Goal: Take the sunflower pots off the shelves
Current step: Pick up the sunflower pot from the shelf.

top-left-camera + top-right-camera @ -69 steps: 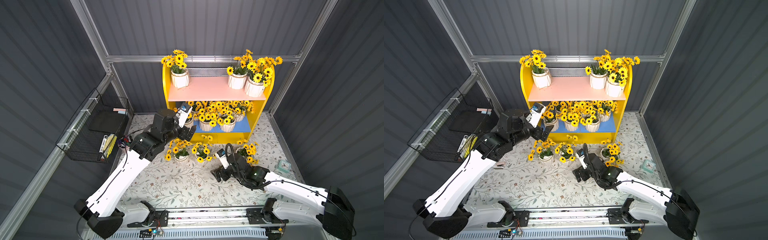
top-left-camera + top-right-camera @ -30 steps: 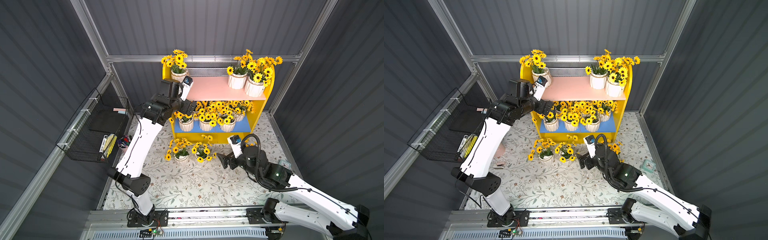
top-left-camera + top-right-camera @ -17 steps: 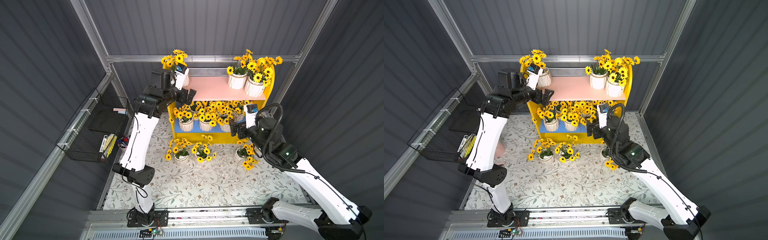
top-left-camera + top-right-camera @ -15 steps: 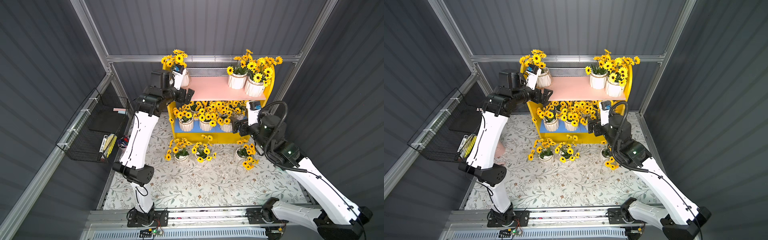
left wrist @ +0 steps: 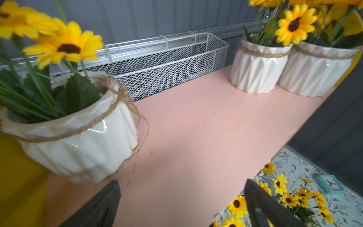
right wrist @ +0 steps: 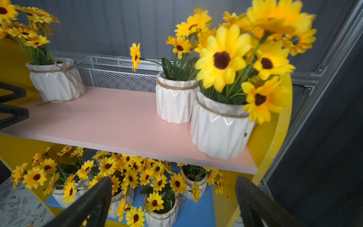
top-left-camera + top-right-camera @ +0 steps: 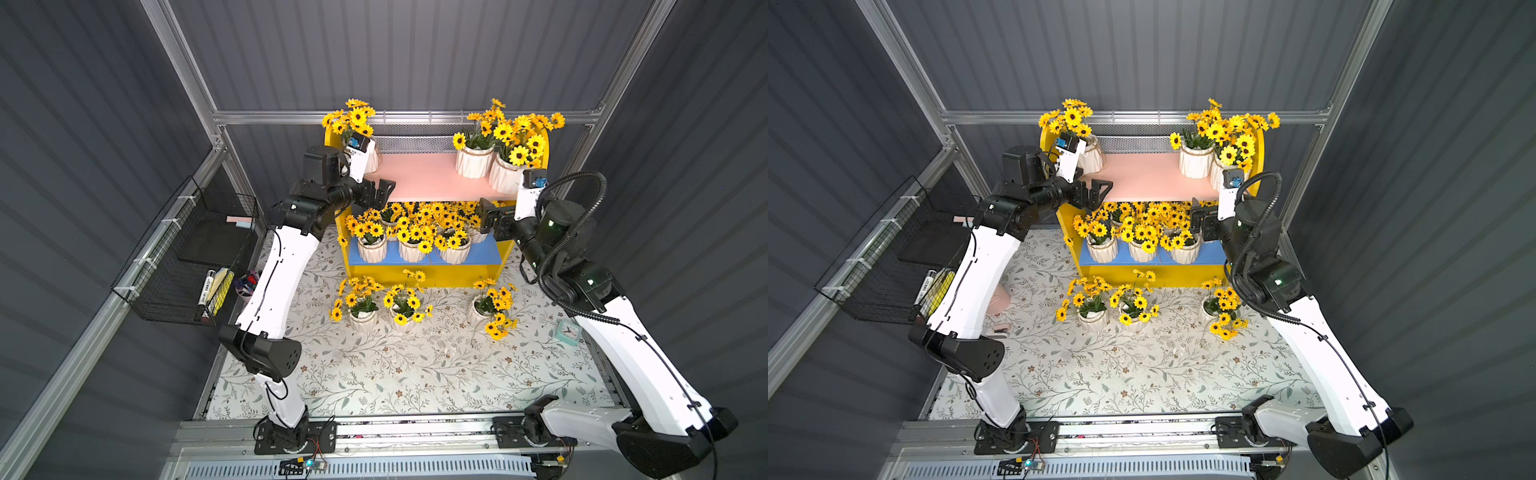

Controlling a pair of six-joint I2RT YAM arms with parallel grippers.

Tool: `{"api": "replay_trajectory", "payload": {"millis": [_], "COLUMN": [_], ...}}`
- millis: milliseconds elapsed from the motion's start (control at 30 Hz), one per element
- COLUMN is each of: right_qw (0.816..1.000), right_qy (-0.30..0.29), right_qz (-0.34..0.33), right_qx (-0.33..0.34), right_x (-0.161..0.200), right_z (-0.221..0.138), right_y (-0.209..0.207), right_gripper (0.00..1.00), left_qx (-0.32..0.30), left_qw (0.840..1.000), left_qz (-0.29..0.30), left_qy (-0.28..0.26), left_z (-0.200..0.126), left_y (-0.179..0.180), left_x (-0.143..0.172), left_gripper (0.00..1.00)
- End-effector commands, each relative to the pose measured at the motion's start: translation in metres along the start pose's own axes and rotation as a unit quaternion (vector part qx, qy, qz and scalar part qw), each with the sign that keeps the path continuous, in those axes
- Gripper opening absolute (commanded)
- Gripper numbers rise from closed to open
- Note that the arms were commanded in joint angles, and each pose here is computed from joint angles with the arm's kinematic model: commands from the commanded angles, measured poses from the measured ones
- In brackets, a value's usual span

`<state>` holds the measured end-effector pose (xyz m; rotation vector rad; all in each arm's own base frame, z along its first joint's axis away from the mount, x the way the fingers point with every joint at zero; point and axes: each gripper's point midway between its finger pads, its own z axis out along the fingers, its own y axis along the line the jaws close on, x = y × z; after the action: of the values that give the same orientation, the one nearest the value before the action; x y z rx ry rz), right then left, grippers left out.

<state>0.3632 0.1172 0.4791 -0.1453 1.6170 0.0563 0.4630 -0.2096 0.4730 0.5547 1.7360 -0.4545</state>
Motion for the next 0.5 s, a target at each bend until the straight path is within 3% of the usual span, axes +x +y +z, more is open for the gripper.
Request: {"api": "replay_trajectory", "payload": {"millis": [0, 133, 233, 300, 400, 467], "right_qw": [1.0, 0.999, 0.998, 0.998, 0.998, 0.998], "right_qy": [-0.012, -0.02, -0.02, -0.022, -0.021, -0.021], "right_qz": [-0.008, 0.007, 0.017, 0.023, 0.027, 0.036], "right_qx": [0.024, 0.048, 0.054, 0.057, 0.058, 0.055], "right_x": [-0.013, -0.023, -0.029, -0.033, -0.036, -0.035], "right_z": [0.009, 0.016, 0.024, 0.029, 0.033, 0.035], "right_y": [-0.014, -0.035, -0.046, -0.053, -0.058, -0.062], "right_gripper": [0.99, 0.99, 0.99, 0.99, 0.99, 0.99], "left_qx": [0.053, 0.12, 0.157, 0.157, 0.125, 0.105], "left_qw": [0.997, 0.99, 0.98, 0.977, 0.975, 0.973], "left_qz": [0.006, -0.013, -0.015, 0.021, 0.122, 0.15], "left_qy": [-0.064, -0.079, -0.123, -0.145, -0.141, -0.139], "left_z": [-0.034, -0.049, -0.059, -0.061, -0.053, -0.048], "left_y": [-0.026, -0.052, -0.071, -0.088, -0.116, -0.118], "left_x": [-0.037, -0.034, -0.03, -0.022, -0.001, 0.006], "left_gripper": [1.0, 1.0, 0.99, 0.99, 0.99, 0.99]}}
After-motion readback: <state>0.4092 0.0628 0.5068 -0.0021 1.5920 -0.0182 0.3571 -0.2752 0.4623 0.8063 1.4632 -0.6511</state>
